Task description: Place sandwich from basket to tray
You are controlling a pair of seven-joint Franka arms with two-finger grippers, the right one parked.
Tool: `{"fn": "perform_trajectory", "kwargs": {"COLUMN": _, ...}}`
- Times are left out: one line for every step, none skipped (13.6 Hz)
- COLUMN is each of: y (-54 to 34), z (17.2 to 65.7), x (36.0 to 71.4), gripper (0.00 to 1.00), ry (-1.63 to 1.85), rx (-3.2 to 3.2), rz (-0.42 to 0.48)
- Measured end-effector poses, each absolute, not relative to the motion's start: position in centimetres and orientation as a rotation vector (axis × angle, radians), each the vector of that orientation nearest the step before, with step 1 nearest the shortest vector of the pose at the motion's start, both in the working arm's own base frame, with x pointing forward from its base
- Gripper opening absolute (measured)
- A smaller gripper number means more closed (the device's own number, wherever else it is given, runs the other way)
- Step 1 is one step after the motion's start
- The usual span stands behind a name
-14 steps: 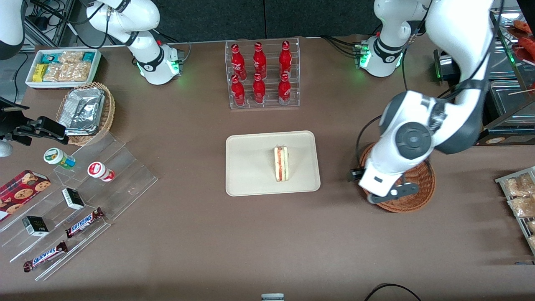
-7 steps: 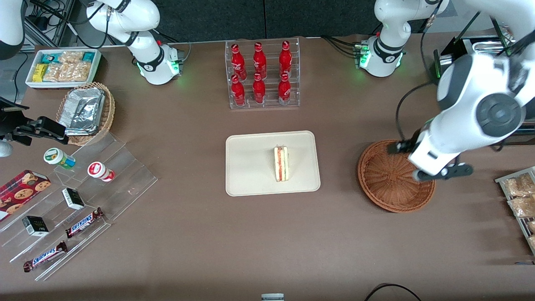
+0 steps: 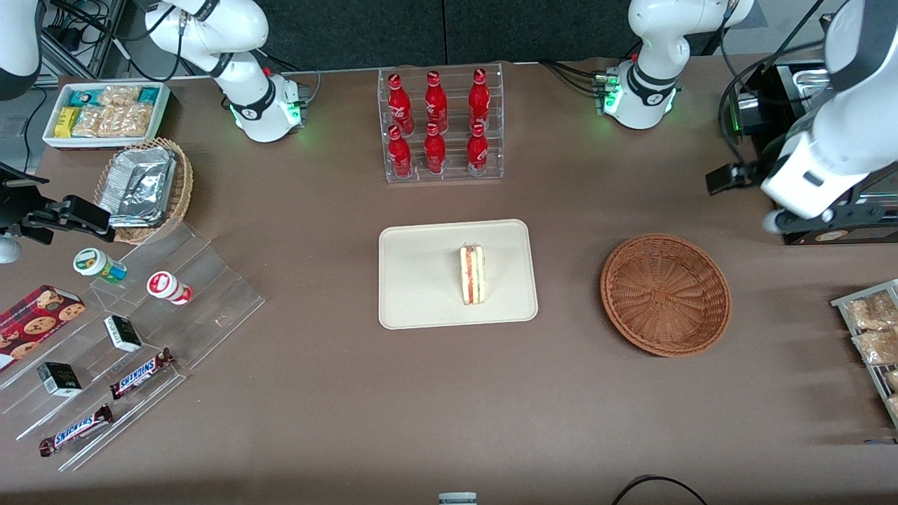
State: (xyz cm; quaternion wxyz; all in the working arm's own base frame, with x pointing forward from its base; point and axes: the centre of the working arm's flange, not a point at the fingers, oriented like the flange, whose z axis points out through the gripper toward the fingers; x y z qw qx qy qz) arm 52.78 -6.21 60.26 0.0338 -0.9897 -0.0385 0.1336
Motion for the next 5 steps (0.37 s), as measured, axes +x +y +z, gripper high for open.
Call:
{"fn": "perform_trajectory", "kwargs": {"y": -5.5, "z": 61.1, "x": 52.2, "gripper": 1.00, "ry": -0.108, "rx": -3.048, "rz": 0.401}}
{"fn": "perform_trajectory", "kwargs": {"y": -4.8, "z": 61.8, "x": 51.8, "gripper": 1.00, "ry": -0.108, "rx": -3.052, "rz": 0.387}}
{"fn": "perform_trajectory", "kwargs": {"y": -4.1, "z": 62.4, "x": 51.5, "gripper": 1.00, "ry": -0.123, "rx": -3.055, "rz": 0.375}}
{"fn": "perform_trajectory", "kwargs": {"y": -3.3, "z": 62.7, "x": 51.4, "gripper": 1.00, "ry": -0.139, "rx": -3.059, "rz": 0.370}}
{"fn": "perform_trajectory", "kwargs": {"y": -2.7, "z": 62.7, "x": 51.4, "gripper": 1.00, "ry": -0.147, "rx": -3.069, "rz": 0.373}}
